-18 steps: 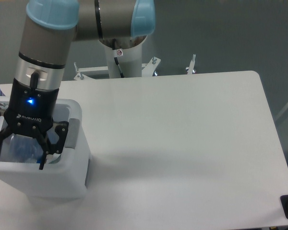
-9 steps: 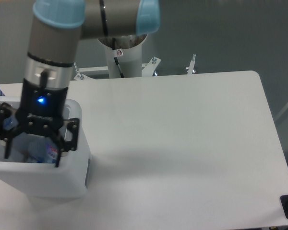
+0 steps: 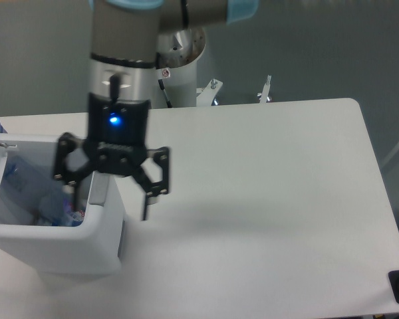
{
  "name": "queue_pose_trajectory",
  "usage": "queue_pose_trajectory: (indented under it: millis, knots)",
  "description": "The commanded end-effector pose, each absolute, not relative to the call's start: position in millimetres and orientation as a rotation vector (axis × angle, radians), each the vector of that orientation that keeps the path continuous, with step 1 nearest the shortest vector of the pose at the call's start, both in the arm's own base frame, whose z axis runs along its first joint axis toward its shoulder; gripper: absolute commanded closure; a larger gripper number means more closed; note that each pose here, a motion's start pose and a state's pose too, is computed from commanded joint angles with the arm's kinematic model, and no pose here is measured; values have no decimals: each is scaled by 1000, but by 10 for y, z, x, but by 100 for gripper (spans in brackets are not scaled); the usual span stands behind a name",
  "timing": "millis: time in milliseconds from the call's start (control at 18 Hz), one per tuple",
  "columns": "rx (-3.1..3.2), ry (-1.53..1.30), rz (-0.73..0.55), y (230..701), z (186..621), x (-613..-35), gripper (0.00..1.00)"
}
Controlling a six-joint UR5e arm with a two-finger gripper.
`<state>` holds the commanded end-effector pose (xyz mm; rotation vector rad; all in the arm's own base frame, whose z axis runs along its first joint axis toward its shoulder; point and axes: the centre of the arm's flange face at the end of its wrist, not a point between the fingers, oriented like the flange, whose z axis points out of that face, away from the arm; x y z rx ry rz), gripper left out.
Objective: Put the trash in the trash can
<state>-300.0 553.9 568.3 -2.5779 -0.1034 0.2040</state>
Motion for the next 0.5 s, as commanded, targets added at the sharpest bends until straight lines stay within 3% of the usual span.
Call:
queue_pose_trajectory:
  millis: [222, 500]
  knots:
    - [-2776, 95, 373, 5234, 5578, -3171, 0]
    - [-2814, 89, 391, 4987, 5624, -3405, 0]
